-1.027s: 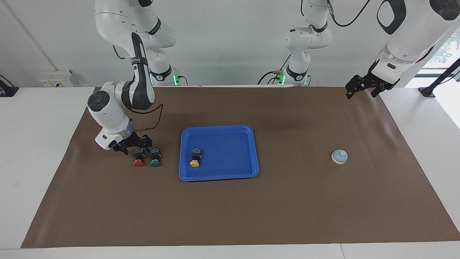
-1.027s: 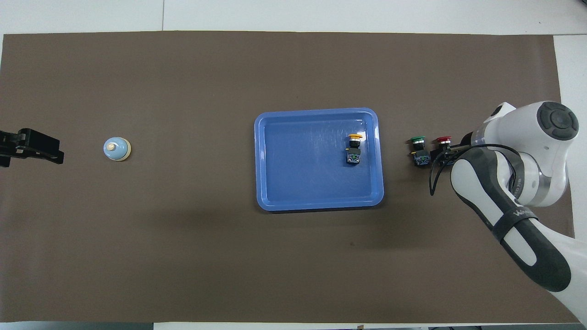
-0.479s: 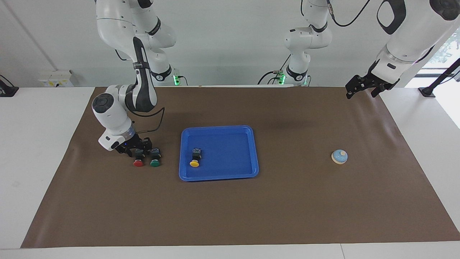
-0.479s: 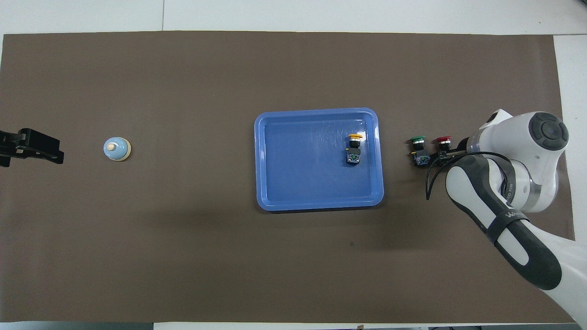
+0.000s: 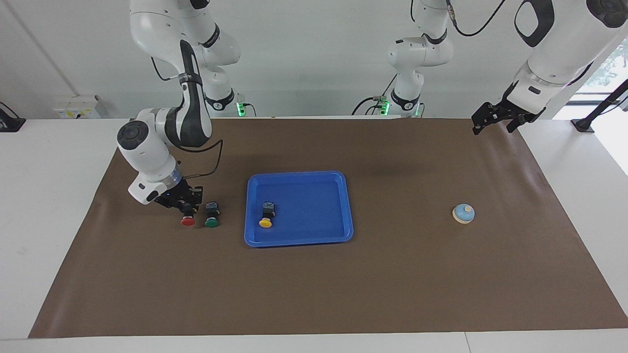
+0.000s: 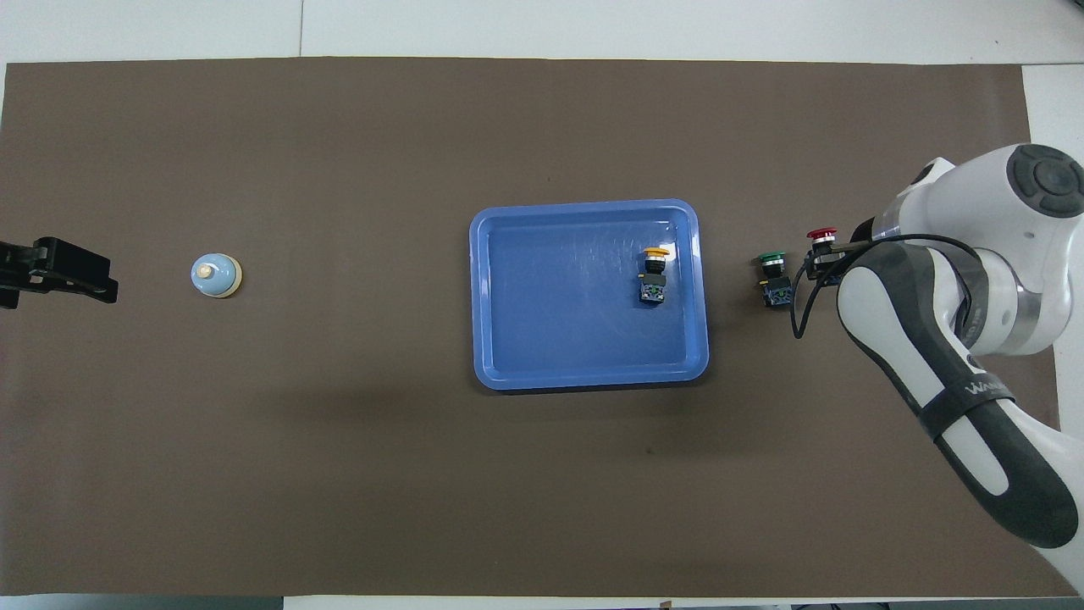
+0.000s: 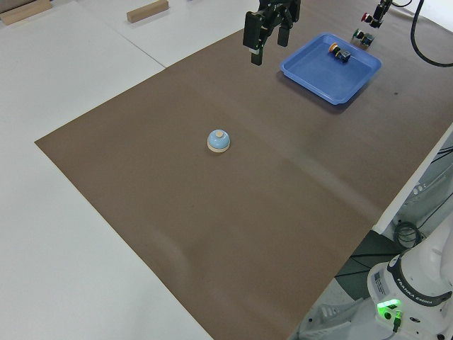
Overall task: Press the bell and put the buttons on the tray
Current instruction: 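Move the right gripper back and grasp the red button, then carry the red button into the tray beside the yellow one, release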
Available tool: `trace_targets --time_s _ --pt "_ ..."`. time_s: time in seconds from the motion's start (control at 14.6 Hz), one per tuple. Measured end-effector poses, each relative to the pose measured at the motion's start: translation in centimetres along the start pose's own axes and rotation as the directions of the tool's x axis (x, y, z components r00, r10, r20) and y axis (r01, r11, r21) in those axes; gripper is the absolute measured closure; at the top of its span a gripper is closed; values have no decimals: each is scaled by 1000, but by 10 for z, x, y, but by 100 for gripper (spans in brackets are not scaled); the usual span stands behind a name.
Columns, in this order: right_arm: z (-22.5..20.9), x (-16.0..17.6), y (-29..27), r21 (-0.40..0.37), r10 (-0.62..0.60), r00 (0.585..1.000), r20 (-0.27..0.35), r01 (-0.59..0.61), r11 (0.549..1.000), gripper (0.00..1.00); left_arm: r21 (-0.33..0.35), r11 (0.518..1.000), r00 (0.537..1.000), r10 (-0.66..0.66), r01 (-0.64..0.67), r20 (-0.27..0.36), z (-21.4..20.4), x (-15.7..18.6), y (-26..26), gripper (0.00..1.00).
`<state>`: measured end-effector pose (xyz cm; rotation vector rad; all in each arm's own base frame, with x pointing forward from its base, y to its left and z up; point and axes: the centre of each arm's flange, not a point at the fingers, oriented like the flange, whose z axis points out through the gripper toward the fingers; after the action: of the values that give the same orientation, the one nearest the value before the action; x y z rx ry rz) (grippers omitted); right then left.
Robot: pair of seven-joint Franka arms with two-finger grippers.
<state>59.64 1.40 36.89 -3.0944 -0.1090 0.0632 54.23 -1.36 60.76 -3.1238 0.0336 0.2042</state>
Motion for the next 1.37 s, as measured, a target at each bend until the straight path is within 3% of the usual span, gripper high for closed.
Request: trace_targets --time_s 0.21,0.34,0.62,0.89,1.16,1.23,1.37 --pt "-35 7 -101 1 78 997 -1 -78 997 59 0 1000 1000 0 0 0 0 0 0 0" --pt "-32 -7 -193 4 112 994 -18 -112 994 59 0 1000 1000 0 0 0 0 0 0 0" --pt "-5 -9 -288 -1 159 987 -15 -159 987 59 0 1000 1000 0 0 0 0 0 0 0" --pt "48 16 -294 -1 182 983 -31 -182 983 59 0 1000 1000 0 0 0 0 0 0 0" --pt "77 20 -288 4 192 980 -48 -192 981 59 0 1000 1000 0 0 0 0 0 0 0" --pt "82 18 -286 -1 192 980 -41 -193 981 54 0 1000 1000 0 0 0 0 0 0 0" --pt "71 17 -285 -20 195 981 -10 -195 980 33 0 1000 1000 0 0 0 0 0 0 0"
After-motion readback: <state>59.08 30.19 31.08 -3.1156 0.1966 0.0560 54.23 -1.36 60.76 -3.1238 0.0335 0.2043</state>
